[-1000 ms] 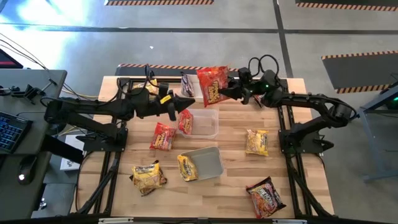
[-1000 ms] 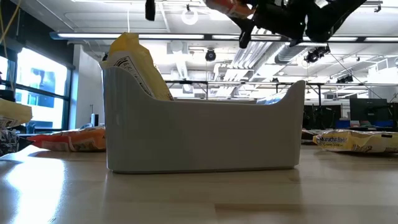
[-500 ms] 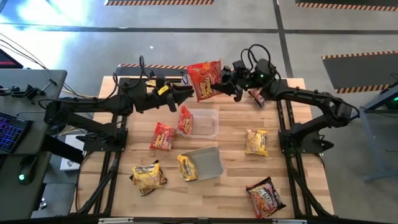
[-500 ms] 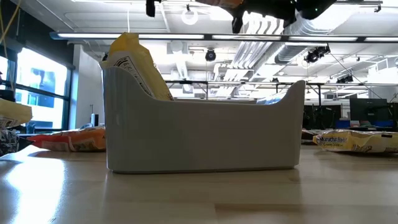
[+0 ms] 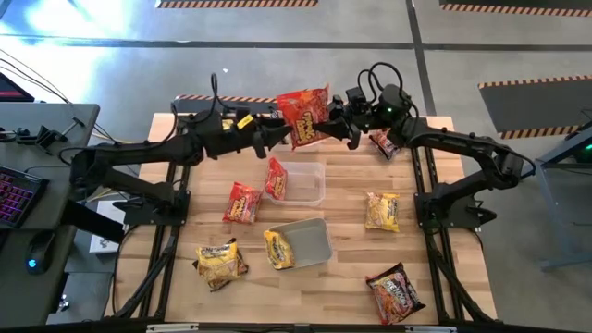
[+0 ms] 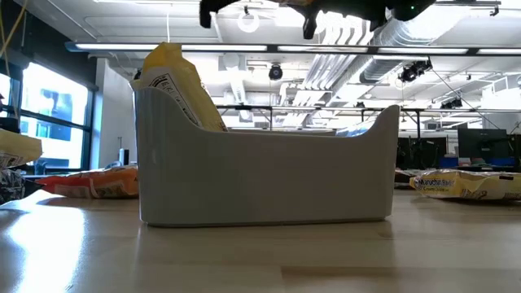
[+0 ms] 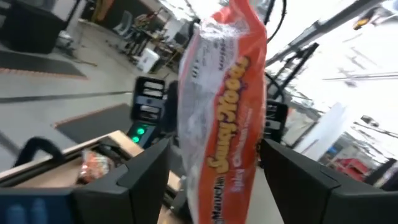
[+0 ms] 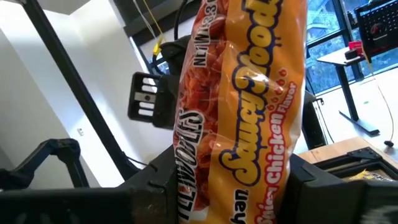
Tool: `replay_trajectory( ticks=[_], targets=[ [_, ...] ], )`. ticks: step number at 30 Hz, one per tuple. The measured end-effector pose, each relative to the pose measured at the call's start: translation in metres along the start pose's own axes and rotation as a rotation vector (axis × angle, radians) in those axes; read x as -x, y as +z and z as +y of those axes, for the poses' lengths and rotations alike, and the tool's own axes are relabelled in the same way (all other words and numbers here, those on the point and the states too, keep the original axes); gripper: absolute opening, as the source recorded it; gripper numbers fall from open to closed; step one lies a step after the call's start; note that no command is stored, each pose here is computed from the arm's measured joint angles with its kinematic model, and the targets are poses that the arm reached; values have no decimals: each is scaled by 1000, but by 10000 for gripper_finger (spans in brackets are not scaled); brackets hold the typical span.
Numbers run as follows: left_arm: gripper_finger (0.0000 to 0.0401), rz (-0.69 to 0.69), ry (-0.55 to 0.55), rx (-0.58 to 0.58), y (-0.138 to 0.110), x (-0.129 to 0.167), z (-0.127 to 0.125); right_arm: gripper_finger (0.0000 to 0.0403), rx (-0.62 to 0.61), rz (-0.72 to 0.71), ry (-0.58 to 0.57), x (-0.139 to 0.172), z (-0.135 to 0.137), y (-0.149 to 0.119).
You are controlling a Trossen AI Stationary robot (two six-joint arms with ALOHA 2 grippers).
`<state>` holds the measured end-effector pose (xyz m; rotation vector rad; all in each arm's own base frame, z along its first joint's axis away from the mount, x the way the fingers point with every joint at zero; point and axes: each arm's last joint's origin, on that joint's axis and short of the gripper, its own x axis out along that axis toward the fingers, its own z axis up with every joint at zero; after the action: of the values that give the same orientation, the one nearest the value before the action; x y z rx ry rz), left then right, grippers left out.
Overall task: Sort Maruchan noodles
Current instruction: Put the orange noodle pack into the transparent bin
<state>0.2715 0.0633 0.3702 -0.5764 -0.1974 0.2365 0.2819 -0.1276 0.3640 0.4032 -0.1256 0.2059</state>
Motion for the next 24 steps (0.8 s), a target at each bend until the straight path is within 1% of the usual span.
replay_trajectory(
  ticks=[4,6,10,17,22,24],
  targets=[
    [237,3,-26,0,-6,-9,3,138,2,-5,0,-1,1,0],
    [236,-4,-34,-21,-7,-10,3,138,0,-3,-1,-1,1,-1],
    [219,-42,-58,-56,-3,-10,0,138,-1,-4,-2,-1,1,-1],
    [142,-25,-67,-24,0,-11,7,138,-5,-3,-3,-1,1,-1],
    [92,-35,-79,-46,1,-12,7,138,-2,-5,-1,-1,1,0],
    [76,-36,-85,-54,1,-12,7,145,-2,-7,1,-1,2,0]
  ],
)
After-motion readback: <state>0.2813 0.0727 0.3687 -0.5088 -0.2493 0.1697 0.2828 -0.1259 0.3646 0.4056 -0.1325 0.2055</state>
